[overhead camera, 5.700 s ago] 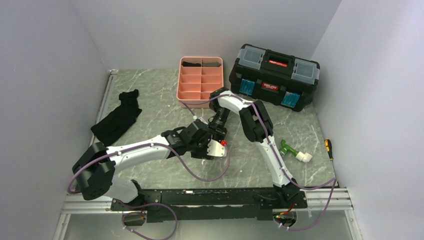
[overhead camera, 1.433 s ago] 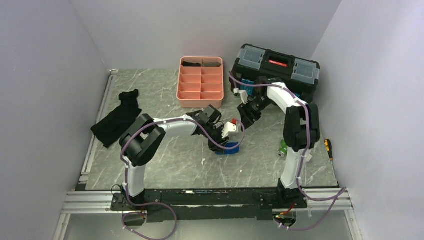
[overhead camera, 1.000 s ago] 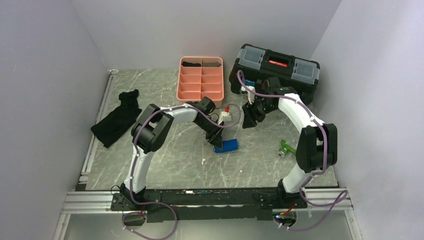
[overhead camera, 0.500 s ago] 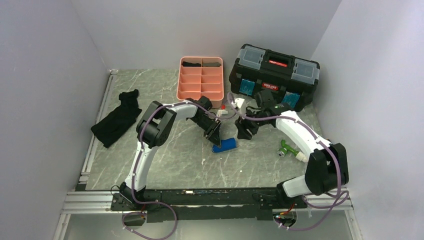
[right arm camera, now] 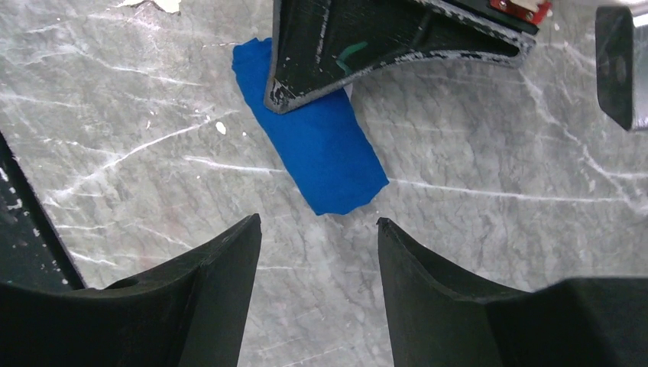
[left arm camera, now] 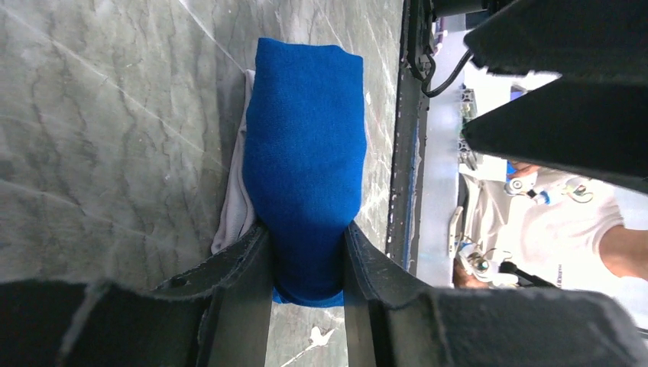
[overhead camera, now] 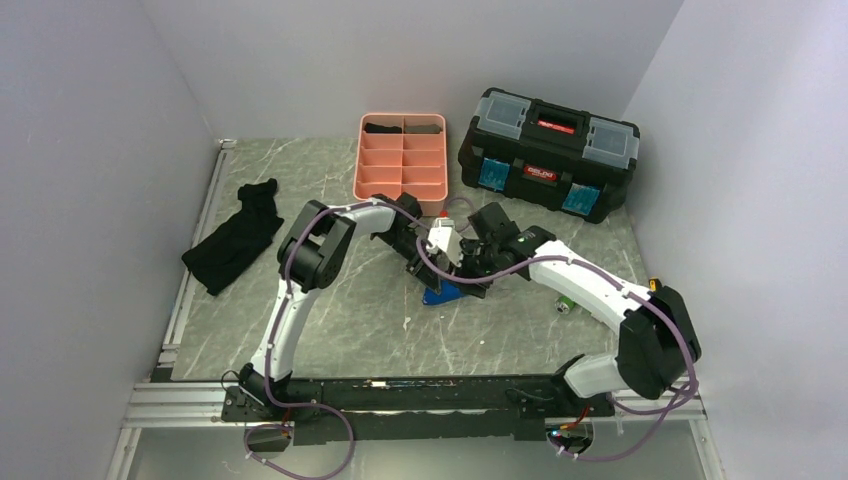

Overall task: Roll the underwear
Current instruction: Roll the underwear to the center of the board.

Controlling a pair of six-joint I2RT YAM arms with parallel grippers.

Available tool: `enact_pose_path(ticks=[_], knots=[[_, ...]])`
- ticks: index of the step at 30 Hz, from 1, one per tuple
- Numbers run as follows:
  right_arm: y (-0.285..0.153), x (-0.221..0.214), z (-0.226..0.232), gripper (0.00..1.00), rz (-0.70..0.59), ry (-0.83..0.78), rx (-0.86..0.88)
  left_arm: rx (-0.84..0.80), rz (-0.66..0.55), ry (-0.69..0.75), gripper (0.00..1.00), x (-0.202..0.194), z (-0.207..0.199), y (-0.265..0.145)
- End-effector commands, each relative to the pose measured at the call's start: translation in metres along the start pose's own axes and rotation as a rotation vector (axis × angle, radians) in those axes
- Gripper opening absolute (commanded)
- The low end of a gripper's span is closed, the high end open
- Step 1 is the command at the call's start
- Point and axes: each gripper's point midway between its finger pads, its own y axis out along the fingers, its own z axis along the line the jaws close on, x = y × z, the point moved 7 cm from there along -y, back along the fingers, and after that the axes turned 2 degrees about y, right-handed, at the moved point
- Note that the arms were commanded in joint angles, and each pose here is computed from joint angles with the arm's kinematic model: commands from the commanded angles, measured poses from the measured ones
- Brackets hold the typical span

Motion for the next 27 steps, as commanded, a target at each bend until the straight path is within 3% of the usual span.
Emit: enact_pose_path(ticks=[1, 27], knots=[[0.011, 0.008, -0.004, 0.60, 0.017, -0.081, -0.064, 0.195, 0.185, -0.141, 0.00, -0.052, 0.051, 0.001], [0.061, 0.020, 0.016, 0.61, 0.131, -0.255, -0.033, 0.074, 0.164, -0.276, 0.00, -0.062, 0.051, 0.002]])
